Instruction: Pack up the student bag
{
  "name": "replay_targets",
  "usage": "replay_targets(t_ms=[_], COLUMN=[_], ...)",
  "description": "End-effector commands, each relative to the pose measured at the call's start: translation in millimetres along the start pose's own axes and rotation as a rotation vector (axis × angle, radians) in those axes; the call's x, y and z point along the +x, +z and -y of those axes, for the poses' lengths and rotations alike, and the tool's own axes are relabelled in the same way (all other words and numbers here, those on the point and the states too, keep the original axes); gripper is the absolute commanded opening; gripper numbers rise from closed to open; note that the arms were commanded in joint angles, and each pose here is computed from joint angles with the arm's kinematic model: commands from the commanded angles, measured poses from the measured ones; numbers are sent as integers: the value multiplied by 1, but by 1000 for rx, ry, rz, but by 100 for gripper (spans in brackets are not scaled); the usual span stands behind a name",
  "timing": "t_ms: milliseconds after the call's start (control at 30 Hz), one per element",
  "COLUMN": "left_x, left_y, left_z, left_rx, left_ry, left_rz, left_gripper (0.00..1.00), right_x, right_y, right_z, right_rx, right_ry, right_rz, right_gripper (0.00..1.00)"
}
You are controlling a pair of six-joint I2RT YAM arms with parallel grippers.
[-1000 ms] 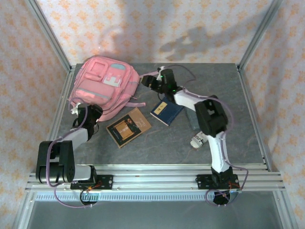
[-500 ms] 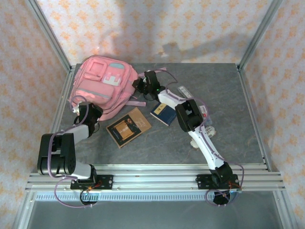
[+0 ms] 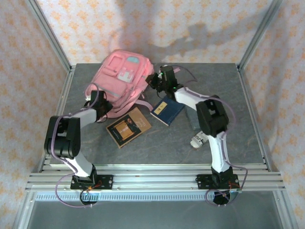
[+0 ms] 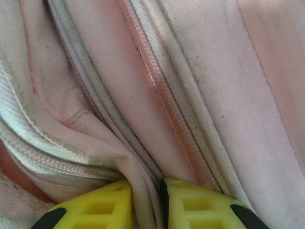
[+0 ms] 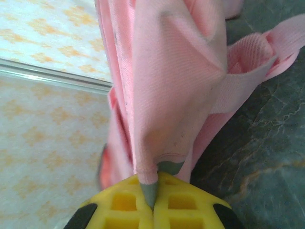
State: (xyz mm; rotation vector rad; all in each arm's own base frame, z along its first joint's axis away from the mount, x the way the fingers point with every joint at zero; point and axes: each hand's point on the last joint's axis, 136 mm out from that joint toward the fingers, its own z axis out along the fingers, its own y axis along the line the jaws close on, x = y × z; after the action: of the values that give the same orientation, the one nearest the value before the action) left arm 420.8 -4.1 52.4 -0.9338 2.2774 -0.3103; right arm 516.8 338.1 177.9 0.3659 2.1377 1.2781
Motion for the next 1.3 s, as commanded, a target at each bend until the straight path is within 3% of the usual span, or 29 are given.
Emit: replay_targets(t_ms=[0,300,433,533,733,933,1267], left_x=[-11,-7,-5,-6,27,85,163], left_y=[15,45,26,-16,-110,-164,-160], left_z=[38,149,186,206,219,217,244], left_rx=[38,119,200,320,610,816,891], left_ry=[76,284,360,376,408,455,541], left_rz=[8,-18,3,52,82,74,11], left_gripper=[21,20,25,33,45,49,54], right_x=[-46,-39,-26,-20,-24,-26,-20], right_y=[-75,-171,-193,-202,-219,-224,-222], right_z=[-70,-54,-23,-7,-7,-9,-7], right_rx=[-157,-105,-71,-62,-65,-60,-67], right_ry=[-40,11,106,173,220,232,241], right_rz=[181,311,369,394,453,469,445], right_gripper=[0,0,0,0,0,0,0])
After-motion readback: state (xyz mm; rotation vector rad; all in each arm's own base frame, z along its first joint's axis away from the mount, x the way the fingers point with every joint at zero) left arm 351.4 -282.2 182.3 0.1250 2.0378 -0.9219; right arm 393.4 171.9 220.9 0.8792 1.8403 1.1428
